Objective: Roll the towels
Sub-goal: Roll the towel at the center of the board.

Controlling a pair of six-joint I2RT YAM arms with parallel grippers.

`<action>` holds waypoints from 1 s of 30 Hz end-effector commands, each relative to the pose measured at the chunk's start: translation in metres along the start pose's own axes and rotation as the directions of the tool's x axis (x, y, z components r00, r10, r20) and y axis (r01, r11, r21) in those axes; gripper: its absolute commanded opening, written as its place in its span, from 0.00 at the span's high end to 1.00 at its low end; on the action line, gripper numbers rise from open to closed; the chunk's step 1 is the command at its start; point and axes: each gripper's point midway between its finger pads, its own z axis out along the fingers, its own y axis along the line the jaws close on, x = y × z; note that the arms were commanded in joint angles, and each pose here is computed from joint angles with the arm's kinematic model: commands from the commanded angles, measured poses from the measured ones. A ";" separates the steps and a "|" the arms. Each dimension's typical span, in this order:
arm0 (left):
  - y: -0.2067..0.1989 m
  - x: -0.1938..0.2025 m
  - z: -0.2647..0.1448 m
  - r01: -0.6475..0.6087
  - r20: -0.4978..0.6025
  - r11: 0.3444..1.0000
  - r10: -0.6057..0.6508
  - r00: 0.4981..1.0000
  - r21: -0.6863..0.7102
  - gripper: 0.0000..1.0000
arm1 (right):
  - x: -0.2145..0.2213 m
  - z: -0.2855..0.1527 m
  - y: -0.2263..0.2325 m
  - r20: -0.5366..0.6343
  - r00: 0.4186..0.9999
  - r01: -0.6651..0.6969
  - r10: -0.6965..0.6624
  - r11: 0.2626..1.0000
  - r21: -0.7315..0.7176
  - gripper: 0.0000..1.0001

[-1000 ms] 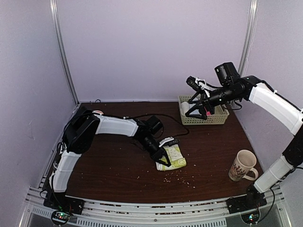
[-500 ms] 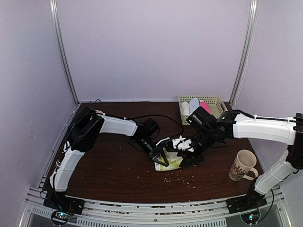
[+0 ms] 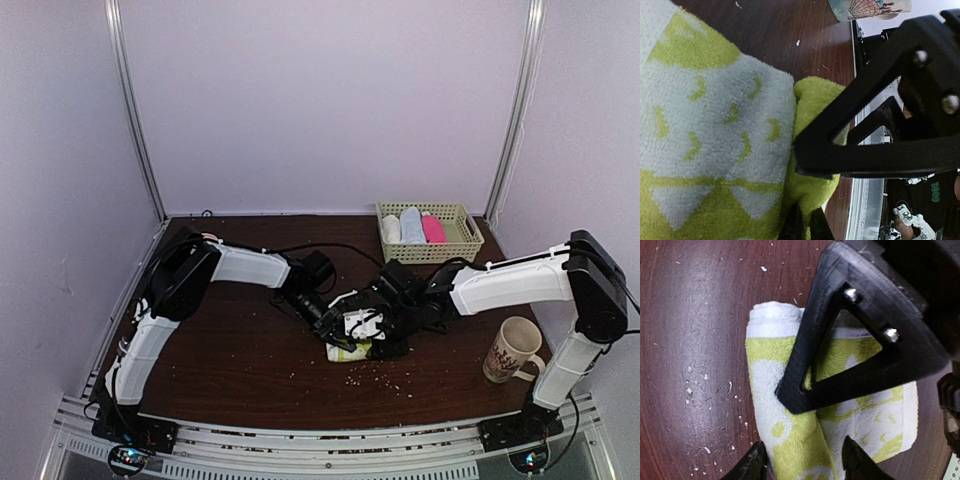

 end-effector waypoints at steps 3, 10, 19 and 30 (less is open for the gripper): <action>0.033 0.019 0.001 0.053 -0.030 0.993 -0.056 0.998 -0.102 1.00 | 0.000 0.018 0.011 -0.007 1.000 -0.013 0.013 0.998 -0.054 0.71; 0.019 -0.013 -0.038 -0.091 0.065 0.950 0.116 0.991 -0.300 0.86 | -0.003 0.015 0.046 0.003 1.000 -0.009 0.011 0.958 -0.287 0.92; -0.048 -0.026 -0.126 -0.206 0.269 0.733 0.474 0.839 -0.648 0.66 | -0.008 -0.006 0.057 -0.044 0.977 -0.189 0.209 0.749 -0.635 0.93; -0.112 -0.007 -0.117 -0.456 0.012 0.369 0.788 0.616 -0.810 0.60 | 0.011 0.028 0.035 -0.347 0.846 -0.503 0.405 0.389 -0.771 0.92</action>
